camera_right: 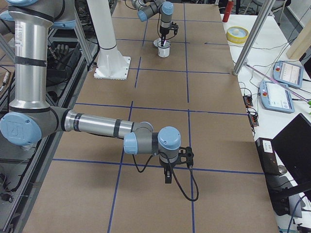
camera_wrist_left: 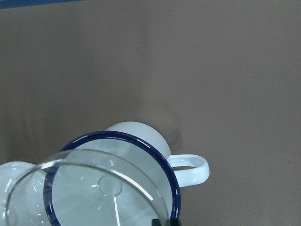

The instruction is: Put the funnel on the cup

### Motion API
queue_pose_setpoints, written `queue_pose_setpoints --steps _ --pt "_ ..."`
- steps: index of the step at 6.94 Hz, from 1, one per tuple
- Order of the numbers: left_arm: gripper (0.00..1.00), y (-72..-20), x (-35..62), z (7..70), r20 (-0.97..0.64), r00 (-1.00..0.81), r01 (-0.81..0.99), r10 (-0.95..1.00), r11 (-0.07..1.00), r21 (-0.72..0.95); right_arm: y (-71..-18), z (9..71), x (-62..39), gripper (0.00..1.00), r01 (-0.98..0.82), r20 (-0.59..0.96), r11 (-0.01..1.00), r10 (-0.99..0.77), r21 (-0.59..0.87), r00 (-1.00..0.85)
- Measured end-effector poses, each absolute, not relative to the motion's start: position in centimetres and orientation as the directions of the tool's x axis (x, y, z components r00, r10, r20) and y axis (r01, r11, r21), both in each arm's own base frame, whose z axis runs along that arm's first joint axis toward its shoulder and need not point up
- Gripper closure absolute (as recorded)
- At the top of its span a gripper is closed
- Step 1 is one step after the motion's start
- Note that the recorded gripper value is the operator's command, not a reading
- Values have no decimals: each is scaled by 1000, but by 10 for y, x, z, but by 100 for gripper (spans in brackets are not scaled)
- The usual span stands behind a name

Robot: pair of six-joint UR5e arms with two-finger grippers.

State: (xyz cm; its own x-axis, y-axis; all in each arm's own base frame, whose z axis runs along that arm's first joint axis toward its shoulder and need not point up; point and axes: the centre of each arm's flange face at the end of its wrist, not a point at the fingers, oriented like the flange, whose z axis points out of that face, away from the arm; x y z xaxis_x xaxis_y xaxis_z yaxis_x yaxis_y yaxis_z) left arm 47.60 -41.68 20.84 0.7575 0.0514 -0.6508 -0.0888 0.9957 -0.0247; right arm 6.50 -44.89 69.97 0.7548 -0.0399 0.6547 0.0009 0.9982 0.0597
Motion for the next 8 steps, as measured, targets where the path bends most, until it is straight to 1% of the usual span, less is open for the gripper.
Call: queue_pose_setpoints --steps 1,3,4,5,7,8 --pt "0 -416 475 207 -653 756 -88 52 996 -23 -449 700 65 0 1 655 998 -40 60 755" --pt "0 -417 457 198 -676 734 -83 71 996 14 -449 700 65 0 1 655 998 -40 60 755" --pt "0 -429 426 202 -700 704 -80 118 993 87 -449 700 65 0 1 655 998 -40 60 755" --pt "0 -451 382 222 -714 673 -88 195 979 184 -449 700 65 0 1 655 998 -40 60 755" --pt "0 -500 268 304 -669 646 -163 367 923 348 -449 700 65 0 1 655 998 -40 60 755" --pt "0 -520 202 358 -629 656 -206 417 901 382 -449 700 65 0 1 655 998 -40 60 755"
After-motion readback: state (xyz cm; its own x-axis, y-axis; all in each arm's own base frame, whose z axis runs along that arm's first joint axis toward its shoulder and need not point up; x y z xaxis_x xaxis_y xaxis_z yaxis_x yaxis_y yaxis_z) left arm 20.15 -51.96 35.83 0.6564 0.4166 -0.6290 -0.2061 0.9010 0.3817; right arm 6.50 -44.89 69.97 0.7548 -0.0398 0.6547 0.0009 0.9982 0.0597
